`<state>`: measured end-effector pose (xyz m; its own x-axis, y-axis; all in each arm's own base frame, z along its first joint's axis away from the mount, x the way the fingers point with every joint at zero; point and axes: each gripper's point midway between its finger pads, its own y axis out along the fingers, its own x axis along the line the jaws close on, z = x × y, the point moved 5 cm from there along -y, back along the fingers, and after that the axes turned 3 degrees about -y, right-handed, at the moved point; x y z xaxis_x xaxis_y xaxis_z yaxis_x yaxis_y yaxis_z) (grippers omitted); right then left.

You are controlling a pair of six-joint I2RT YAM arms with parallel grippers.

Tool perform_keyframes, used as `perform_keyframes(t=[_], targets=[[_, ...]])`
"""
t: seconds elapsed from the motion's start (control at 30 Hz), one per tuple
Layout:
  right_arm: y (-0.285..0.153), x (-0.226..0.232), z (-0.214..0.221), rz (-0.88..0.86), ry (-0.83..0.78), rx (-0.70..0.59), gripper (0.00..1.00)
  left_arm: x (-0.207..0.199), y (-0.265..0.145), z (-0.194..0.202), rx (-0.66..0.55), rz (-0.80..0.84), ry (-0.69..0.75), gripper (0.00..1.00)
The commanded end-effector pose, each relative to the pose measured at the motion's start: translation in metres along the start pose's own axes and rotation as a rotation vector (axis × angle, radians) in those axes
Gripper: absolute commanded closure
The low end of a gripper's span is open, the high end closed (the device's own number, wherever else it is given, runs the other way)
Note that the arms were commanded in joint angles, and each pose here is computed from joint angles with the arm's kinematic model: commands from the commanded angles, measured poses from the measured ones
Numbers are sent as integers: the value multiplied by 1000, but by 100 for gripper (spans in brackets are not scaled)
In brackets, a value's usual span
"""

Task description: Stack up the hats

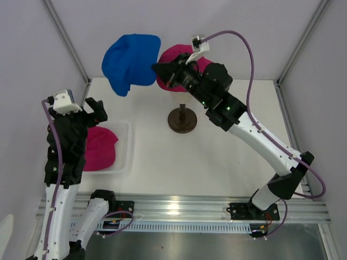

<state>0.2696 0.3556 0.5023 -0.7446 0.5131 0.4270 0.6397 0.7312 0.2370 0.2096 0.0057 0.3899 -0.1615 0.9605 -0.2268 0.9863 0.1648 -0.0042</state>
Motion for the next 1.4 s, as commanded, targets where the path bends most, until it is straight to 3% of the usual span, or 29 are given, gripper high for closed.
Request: perform_keyframes(t=[0.0,0.1,0.4,0.57,0.97,1.37], targets=[[4,-3,-52,-53,-11,-112,100,-10,20,12,41,53,-16,0],[7,-19,-75,-75,29,-185,100,-9,28,10,26,38,6,0],[5,-48,-95,-17,102,-217,100,-9,44,10,32,29,1,1],[-17,-50,-103,22,66,-258,100,-12,49,16,54,51,-26,0],[-67,-103,-111,165,134,-295,100,-17,50,22,82,95,-56,1],[-100,-108,-120,239,410,-259,100,-22,57,30,116,120,-78,1]])
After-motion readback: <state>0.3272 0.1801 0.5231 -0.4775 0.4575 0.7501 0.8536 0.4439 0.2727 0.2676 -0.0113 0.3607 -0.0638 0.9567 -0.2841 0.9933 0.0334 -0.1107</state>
